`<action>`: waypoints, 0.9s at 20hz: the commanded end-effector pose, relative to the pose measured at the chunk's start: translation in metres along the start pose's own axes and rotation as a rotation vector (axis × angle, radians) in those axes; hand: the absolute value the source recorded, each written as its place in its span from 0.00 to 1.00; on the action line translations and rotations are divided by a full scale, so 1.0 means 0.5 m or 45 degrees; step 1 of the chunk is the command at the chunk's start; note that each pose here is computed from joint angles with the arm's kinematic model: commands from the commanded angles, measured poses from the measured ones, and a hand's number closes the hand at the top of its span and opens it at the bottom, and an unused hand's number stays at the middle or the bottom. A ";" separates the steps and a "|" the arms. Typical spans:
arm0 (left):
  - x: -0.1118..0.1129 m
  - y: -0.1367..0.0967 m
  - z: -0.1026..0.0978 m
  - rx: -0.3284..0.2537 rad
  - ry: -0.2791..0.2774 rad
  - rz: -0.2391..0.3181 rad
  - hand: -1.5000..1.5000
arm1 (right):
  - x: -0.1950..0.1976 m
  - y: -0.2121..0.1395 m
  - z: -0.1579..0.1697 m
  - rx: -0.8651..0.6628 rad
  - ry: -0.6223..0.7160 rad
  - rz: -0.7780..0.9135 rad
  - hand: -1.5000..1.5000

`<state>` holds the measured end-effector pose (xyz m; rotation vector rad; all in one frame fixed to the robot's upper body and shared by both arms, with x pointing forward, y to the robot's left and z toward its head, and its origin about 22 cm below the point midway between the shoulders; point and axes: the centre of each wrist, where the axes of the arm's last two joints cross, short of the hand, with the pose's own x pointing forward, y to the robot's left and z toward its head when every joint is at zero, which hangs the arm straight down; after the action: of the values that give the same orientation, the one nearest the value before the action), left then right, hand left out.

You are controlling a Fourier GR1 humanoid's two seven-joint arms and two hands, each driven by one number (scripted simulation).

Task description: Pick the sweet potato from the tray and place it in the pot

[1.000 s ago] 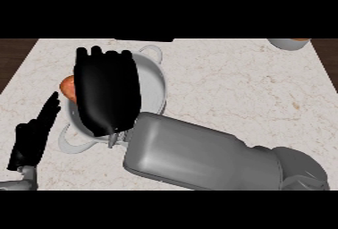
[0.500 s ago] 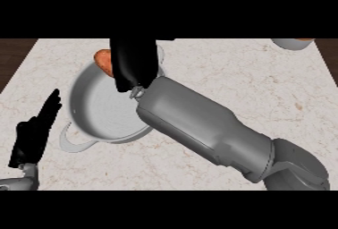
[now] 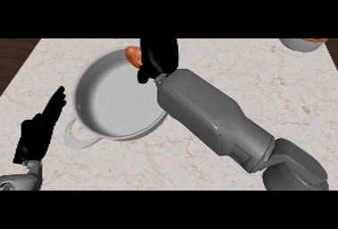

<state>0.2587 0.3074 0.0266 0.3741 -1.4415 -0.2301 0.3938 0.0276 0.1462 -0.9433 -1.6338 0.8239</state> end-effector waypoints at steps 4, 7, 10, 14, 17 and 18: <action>0.012 0.011 -0.015 0.001 0.005 0.007 0.50 | -0.041 0.006 -0.019 0.040 0.011 -0.193 0.00; 0.020 -0.020 -0.006 -0.015 -0.033 -0.007 0.50 | -0.035 -0.002 -0.028 0.020 0.006 -0.224 0.00; 0.019 0.007 -0.021 -0.015 -0.035 0.005 0.50 | -0.033 -0.005 -0.020 -0.138 -0.075 -0.408 0.00; -0.009 0.004 0.003 -0.022 0.015 0.007 0.50 | -0.004 -0.038 -0.012 -0.330 -0.097 -0.713 0.00; 0.019 0.009 -0.007 0.001 0.023 0.011 0.50 | -0.033 -0.014 0.007 -0.304 -0.056 -0.820 0.00; 0.014 -0.011 -0.011 0.008 0.004 0.011 0.50 | -0.002 -0.045 -0.008 -0.274 -0.099 -0.864 0.00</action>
<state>0.2632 0.3047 0.0298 0.3703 -1.4371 -0.2262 0.3964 0.0152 0.1547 -0.5455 -1.9317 0.3210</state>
